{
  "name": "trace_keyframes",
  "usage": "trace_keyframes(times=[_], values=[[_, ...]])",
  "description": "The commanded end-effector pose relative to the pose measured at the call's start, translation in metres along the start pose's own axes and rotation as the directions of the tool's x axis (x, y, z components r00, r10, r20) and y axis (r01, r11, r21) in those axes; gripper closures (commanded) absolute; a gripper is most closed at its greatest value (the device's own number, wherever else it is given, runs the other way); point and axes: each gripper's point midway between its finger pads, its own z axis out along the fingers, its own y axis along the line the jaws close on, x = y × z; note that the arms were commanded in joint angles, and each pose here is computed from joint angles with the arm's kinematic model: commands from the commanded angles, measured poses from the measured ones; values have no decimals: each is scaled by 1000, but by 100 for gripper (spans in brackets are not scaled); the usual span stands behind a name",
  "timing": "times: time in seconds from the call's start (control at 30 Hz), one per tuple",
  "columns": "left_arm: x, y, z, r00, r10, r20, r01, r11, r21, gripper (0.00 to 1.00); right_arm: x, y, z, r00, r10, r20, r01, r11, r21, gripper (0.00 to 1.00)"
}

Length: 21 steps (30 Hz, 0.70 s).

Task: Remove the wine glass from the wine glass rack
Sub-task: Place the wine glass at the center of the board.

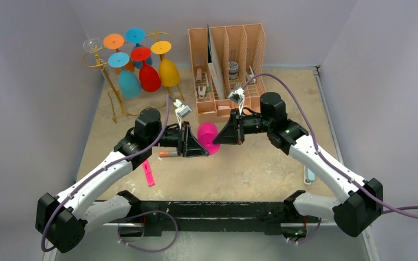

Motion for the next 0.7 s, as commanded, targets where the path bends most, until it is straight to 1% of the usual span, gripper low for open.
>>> trace_keyframes(times=[0.0, 0.13, 0.23, 0.27, 0.37, 0.43, 0.57, 0.67], values=[[-17, -11, 0, 994, 79, 76, -81, 996, 22, 80, -7, 14, -3, 999, -52, 15, 53, 998, -38, 100], [-18, -12, 0, 992, 64, 108, -69, 997, 40, 78, -9, 14, -2, 998, -58, 34, 59, 997, -43, 100], [-17, -15, 1, 992, 45, 116, -54, 996, 77, 81, -8, 14, -1, 998, -53, 43, 55, 997, -49, 100], [-15, -15, 2, 993, 41, 112, -50, 996, 78, 83, -8, 15, -1, 997, -55, 47, 57, 997, -52, 100], [-12, -10, 2, 995, 36, 97, -41, 998, 53, 99, -8, 15, -2, 997, -60, 55, 63, 997, -49, 100], [-11, -9, 1, 995, 37, 93, -41, 998, 39, 100, -8, 16, -3, 997, -59, 57, 62, 997, -50, 99], [-9, -8, -4, 992, 79, 96, -80, 997, 6, 100, -9, 19, -4, 996, -60, 61, 64, 997, -49, 78], [-8, -9, -9, 987, 123, 99, -122, 992, -17, 100, -14, 28, -8, 996, -57, 75, 61, 997, -53, 55]])
